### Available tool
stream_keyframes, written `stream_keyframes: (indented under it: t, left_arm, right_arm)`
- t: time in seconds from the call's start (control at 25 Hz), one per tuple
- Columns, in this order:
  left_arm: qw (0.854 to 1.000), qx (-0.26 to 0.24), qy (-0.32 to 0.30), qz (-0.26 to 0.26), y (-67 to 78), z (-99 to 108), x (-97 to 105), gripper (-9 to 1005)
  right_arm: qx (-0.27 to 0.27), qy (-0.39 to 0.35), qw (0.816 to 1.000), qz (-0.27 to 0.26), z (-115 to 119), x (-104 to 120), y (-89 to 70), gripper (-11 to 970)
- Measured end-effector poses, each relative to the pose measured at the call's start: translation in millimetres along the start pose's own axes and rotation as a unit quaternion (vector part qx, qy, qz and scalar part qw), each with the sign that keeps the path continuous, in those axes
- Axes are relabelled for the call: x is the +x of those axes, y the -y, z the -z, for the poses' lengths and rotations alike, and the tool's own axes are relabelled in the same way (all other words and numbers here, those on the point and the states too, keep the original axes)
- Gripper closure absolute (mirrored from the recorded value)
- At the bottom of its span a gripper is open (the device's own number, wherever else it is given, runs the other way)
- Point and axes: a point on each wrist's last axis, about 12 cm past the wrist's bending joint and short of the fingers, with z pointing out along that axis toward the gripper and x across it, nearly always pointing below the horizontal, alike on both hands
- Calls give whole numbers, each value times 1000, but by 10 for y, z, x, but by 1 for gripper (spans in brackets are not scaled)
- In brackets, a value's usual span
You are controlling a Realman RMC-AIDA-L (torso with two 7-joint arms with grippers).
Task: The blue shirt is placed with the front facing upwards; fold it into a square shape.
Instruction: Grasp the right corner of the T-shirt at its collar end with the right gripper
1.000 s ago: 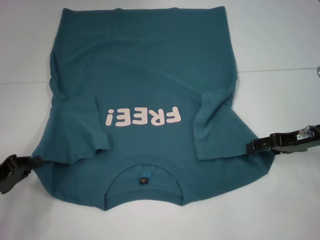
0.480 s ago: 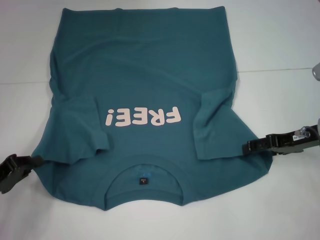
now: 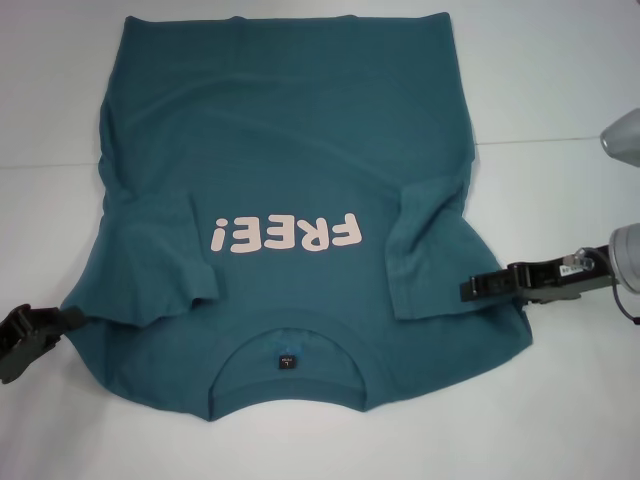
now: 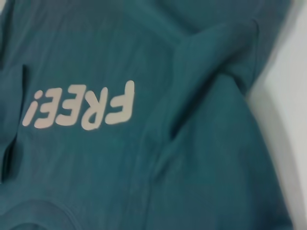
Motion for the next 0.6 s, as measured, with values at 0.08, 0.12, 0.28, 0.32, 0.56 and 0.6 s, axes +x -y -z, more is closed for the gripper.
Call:
stream_keyframes:
  t: [0.08,0.12,0.28,0.32,0.56,0.6]
  left_arm:
    - [1000,0,0,0,0,1,0,969]
    - [1000,1,1,0,1,1,-2,969]
    - [1000,3,3,1,6,1,-6,969]
    - [1000,3,3,1,6,1,-6,969]
    - [1000,3,3,1,6,2,-5,970]
    - [1000,3,3,1,4,4,-4,970]
  right_arm:
    - [-2,5,1000,1,-12,-23,-24,99]
    - [-3,9,1000,1,-22,-35,-37,100]
    - [-12,25,1000,-3,-37,-71,-72,101]
    - [-16,29,999,-5,-36,-79,-81,101]
    - [-10,20,1000,-2,-12,-70,-52,104]
    - [-4,14,1000,1,-13,-59,-40,104]
